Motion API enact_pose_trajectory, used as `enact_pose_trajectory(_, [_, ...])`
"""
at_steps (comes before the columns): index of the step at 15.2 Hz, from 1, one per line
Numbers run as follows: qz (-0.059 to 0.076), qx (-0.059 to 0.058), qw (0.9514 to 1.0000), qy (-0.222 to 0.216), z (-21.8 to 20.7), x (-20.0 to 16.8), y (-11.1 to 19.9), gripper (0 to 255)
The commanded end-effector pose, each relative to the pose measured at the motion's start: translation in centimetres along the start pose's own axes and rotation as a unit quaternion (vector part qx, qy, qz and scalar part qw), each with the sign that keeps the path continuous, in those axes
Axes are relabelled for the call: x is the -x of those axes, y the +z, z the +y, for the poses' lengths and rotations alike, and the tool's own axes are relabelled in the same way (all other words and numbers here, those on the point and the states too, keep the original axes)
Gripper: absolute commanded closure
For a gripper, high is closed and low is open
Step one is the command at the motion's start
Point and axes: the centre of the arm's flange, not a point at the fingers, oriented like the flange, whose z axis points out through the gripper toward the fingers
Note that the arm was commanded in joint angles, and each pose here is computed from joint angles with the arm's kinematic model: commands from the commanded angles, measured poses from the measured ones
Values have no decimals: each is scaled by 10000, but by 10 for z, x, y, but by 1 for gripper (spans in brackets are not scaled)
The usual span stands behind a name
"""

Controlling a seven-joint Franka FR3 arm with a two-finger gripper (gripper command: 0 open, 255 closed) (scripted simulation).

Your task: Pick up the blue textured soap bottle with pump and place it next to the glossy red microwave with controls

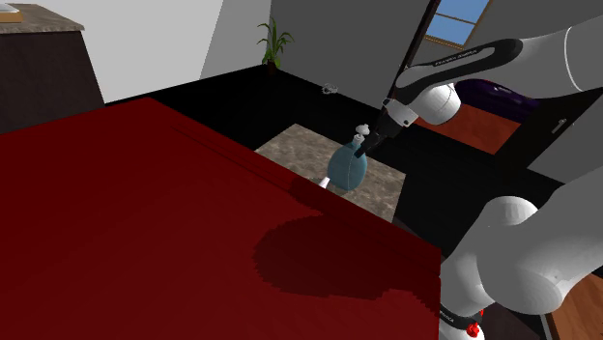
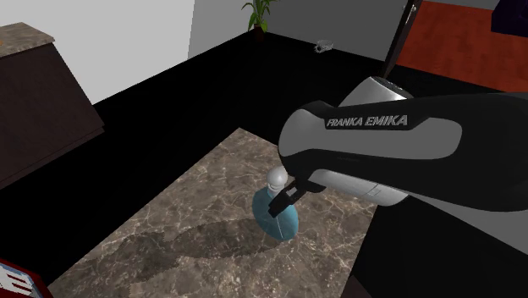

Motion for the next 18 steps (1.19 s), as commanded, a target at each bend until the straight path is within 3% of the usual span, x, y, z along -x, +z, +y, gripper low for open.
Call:
enact_pose_trajectory(1, [0,0,10000,0,0,0,0,0])
enact_pose_trajectory(2, [0,0,10000,0,0,0,0,0])
enact_pose_trajectory(3, [0,0,10000,0,0,0,0,255])
enact_pose_trajectory(12, [0,0,10000,0,0,0,0,255])
enact_pose_trajectory(18, [0,0,10000,0,-9,-9,-29,255])
